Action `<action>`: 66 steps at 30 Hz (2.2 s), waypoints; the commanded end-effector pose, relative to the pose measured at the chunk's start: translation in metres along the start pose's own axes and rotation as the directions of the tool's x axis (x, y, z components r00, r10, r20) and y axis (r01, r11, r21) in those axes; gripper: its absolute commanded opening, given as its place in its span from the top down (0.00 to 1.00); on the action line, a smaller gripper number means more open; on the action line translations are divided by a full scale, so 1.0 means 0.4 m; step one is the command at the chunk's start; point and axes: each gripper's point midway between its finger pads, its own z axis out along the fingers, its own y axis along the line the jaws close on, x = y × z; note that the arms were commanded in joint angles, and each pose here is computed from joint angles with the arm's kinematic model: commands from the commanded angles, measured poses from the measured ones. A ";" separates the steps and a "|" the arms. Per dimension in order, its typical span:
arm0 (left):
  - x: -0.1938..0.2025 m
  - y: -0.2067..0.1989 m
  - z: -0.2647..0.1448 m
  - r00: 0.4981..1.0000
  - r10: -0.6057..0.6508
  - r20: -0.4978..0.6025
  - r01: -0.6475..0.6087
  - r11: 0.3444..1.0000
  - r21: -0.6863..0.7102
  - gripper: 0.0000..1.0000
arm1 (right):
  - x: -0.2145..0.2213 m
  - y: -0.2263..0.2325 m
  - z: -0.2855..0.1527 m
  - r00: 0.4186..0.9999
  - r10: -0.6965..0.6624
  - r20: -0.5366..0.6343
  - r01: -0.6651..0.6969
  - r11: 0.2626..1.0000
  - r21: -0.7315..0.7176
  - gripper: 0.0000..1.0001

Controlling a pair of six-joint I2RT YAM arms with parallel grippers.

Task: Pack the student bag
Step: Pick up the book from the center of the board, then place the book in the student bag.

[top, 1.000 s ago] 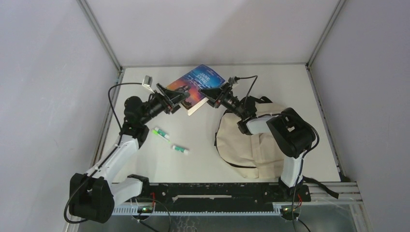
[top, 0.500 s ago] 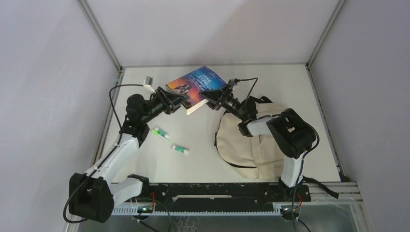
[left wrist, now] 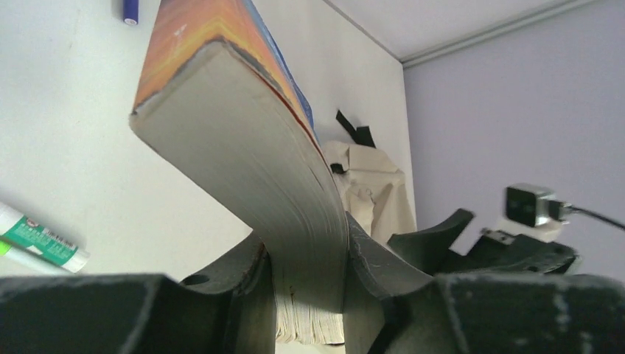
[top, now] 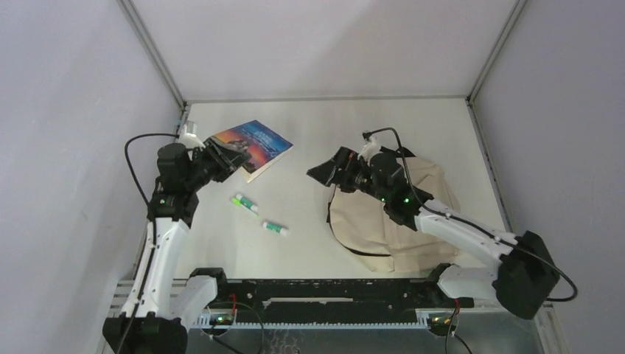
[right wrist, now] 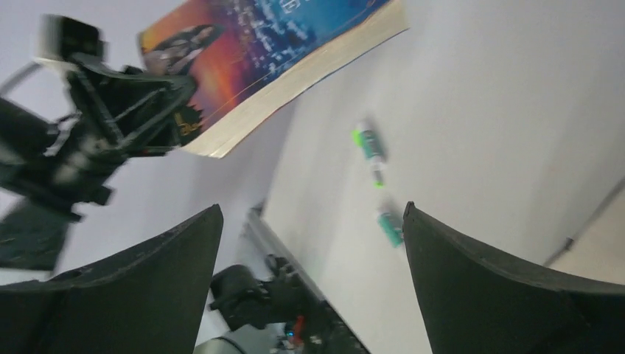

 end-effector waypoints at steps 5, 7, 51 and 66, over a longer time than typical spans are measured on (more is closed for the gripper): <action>-0.022 -0.142 -0.108 0.969 0.235 0.079 -0.245 0.955 0.166 1.00 | 0.013 -0.284 -0.167 0.952 -0.257 -0.167 0.300 0.670 0.679 0.07; -0.008 -0.148 -0.111 0.971 0.231 0.055 -0.237 0.953 0.191 1.00 | 0.027 -0.303 -0.167 0.946 -0.251 -0.204 0.319 0.612 0.724 0.05; 0.287 -0.201 -0.097 0.891 0.326 -0.316 -0.134 0.854 0.502 1.00 | -0.068 -0.089 -0.242 0.933 -0.236 -0.272 0.318 0.895 0.312 1.00; 0.448 -0.302 0.050 0.887 0.239 -0.396 0.017 0.839 0.543 1.00 | -0.113 -0.030 -0.319 0.951 -0.216 -0.221 0.259 0.948 0.187 1.00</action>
